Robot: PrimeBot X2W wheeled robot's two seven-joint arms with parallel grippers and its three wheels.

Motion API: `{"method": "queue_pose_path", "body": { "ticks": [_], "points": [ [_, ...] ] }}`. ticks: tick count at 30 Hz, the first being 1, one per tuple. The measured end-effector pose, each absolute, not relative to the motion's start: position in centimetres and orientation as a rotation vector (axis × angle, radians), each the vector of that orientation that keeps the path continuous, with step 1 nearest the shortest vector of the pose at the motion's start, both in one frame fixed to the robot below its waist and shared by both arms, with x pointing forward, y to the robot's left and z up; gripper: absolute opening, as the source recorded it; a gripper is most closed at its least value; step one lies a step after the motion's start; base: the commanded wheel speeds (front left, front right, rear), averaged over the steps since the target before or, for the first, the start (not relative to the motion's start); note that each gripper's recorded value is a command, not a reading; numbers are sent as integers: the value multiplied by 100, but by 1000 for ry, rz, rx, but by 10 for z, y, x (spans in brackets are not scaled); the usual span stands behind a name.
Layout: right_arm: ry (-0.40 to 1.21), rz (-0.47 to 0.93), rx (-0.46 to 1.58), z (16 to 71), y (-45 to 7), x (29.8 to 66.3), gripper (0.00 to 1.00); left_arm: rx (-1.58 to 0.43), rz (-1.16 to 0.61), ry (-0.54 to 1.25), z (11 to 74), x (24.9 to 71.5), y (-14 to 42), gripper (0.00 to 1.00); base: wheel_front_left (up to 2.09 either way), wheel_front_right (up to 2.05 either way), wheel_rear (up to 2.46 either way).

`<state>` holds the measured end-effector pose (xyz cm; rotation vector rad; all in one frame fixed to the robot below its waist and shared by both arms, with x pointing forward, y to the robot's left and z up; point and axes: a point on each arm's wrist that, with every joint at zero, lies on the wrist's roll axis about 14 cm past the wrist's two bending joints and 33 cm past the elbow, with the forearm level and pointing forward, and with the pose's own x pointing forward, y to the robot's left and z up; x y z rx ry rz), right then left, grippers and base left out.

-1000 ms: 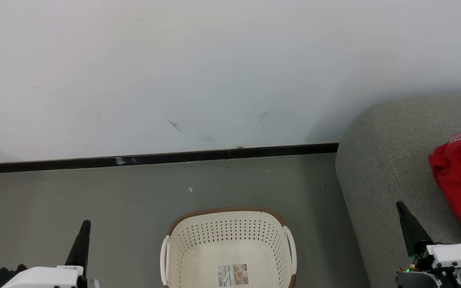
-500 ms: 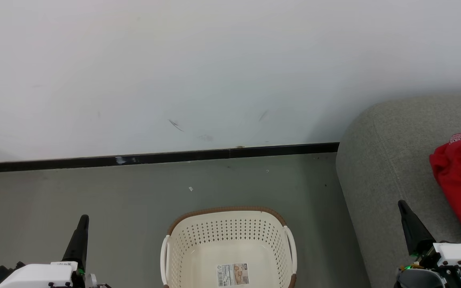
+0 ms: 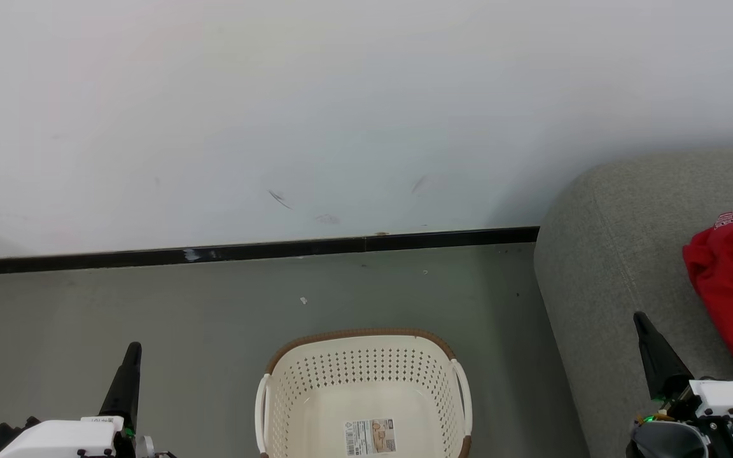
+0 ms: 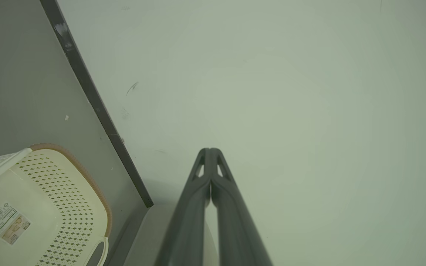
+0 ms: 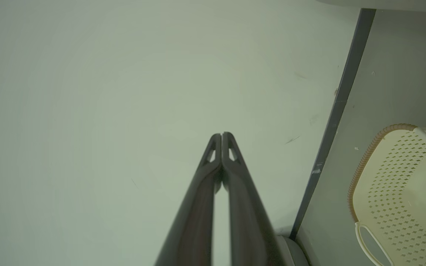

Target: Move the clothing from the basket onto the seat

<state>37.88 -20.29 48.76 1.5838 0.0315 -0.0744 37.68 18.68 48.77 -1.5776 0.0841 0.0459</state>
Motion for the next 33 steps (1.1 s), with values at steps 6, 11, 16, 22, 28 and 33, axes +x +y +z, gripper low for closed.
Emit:
{"method": "queue_pose_path", "body": {
  "ticks": [6,11,16,22,28,33],
  "points": [
    [32,-75,1584,487,-203,379,0,-1578,46,85,487,377,187,0,0,0,0],
    [32,-75,1584,487,-203,379,0,-1578,48,86,487,377,187,0,0,0,0],
    [33,-76,1583,487,-203,379,0,-1578,48,86,487,377,187,0,0,0,0],
    [33,-76,1584,487,-203,379,0,-1578,48,86,487,377,187,0,0,0,0],
    [33,-76,1583,487,-203,379,0,-1578,48,87,487,377,187,0,0,0,0],
    [33,-77,1583,487,-203,379,0,-1578,49,87,487,377,187,0,0,0,0]
  ]
}}
